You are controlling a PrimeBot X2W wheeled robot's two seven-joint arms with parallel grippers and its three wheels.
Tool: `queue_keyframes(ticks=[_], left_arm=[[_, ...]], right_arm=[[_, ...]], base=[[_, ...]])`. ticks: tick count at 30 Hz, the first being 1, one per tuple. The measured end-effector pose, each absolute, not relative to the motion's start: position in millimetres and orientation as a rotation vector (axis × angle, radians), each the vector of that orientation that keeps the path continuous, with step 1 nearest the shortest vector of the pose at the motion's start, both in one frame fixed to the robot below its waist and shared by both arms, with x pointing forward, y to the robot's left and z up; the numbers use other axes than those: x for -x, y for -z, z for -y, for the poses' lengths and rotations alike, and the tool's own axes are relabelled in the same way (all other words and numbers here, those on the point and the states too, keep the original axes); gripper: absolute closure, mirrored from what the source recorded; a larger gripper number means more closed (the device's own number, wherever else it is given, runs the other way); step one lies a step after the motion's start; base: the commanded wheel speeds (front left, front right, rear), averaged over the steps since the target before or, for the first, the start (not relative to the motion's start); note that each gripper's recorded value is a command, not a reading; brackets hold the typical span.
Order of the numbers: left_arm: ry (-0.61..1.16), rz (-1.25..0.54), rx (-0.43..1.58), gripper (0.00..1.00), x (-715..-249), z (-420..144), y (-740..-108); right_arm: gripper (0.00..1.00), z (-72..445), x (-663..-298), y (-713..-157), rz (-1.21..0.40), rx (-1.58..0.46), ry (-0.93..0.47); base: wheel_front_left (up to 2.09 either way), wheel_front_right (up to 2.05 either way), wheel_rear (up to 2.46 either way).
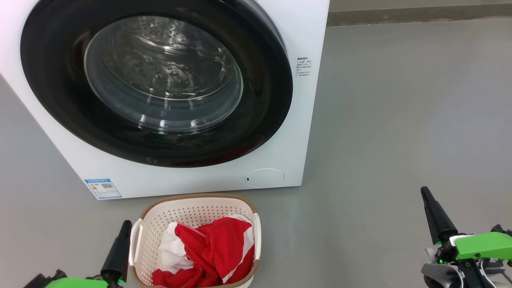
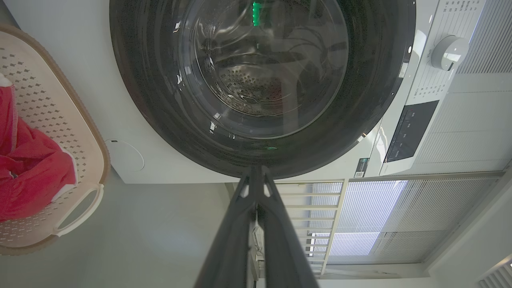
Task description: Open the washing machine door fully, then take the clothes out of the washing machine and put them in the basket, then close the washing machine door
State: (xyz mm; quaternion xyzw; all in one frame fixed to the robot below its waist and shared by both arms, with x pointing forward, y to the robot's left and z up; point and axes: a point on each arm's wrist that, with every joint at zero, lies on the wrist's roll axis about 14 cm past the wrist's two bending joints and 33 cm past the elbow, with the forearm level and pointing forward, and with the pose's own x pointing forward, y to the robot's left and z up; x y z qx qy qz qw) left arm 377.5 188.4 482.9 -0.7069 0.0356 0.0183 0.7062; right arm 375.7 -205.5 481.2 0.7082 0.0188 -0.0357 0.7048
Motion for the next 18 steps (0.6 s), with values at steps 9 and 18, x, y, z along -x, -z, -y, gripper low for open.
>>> queue_keyframes(ticks=[9, 18], left_arm=[[-0.041, -0.079, 1.571, 1.0, -377.5, -188.4, -482.9], [-0.041, -0.079, 1.571, 1.0, -377.5, -188.4, -482.8]], right_arm=[[1.0, 205.6, -375.7, -481.2, -0.042, -1.575, 0.08], [1.0, 205.8, -375.7, -481.2, -0.041, -1.575, 0.08]], base=[[0.0, 0.0, 0.0], [0.0, 0.0, 0.0]])
